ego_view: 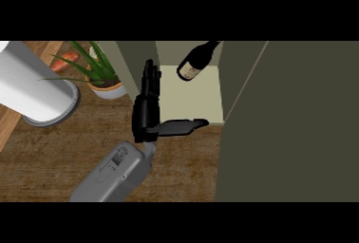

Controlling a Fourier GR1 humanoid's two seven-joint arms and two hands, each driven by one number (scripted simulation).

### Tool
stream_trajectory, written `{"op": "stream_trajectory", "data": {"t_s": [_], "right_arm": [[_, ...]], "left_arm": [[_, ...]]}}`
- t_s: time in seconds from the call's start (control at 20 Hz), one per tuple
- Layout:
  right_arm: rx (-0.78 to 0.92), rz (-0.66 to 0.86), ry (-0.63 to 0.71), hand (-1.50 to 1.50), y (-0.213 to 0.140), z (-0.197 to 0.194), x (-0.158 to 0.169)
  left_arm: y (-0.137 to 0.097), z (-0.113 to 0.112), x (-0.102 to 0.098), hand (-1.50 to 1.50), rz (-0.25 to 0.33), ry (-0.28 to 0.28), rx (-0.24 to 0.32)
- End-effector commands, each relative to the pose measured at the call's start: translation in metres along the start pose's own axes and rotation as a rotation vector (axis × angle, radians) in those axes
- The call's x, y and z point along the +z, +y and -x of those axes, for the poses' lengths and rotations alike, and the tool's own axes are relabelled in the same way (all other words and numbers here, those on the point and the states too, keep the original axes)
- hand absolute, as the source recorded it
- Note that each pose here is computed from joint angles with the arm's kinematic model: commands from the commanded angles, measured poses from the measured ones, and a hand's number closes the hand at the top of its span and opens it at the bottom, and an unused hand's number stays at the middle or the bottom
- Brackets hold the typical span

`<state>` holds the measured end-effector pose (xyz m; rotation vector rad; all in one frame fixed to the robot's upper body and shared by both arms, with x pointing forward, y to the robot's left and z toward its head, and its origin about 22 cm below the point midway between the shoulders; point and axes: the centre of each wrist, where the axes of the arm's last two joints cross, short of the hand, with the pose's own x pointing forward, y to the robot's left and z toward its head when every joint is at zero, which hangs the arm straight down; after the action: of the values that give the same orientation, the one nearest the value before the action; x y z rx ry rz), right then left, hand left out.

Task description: Pick up the wine, place it into the cabinet and close the cabinet

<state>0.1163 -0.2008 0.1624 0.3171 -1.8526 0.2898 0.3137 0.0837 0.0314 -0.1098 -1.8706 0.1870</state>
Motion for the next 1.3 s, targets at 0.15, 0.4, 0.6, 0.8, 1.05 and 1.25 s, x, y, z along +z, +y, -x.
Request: {"op": "stream_trajectory", "data": {"t_s": [0.15,0.4,0.6,0.8,1.05,1.25], "right_arm": [[-0.012,-0.021,-0.055,-1.5,0.007,-0.037,0.029],[0.012,-0.017,-0.045,-1.5,0.003,-0.043,0.023],[0.066,-0.136,-0.006,1.5,0.007,-0.046,0.022],[0.04,-0.372,0.078,1.5,0.014,-0.04,0.021],[-0.044,-0.496,0.074,1.5,0.034,-0.037,0.024],[-0.023,-0.519,0.047,1.5,0.042,-0.048,0.026]], "left_arm": [[0.025,-0.008,0.061,-1.5,0.007,0.001,0.031],[0.005,-0.035,0.094,-1.5,-0.001,-0.01,0.067],[0.022,-0.034,0.131,-1.5,0.004,-0.029,0.054],[0.039,-0.041,0.129,-1.5,-0.008,-0.017,0.041],[0.066,-0.064,0.149,-1.5,-0.035,-0.037,0.009],[0.09,-0.066,0.159,-1.5,-0.031,-0.048,-0.008]]}}
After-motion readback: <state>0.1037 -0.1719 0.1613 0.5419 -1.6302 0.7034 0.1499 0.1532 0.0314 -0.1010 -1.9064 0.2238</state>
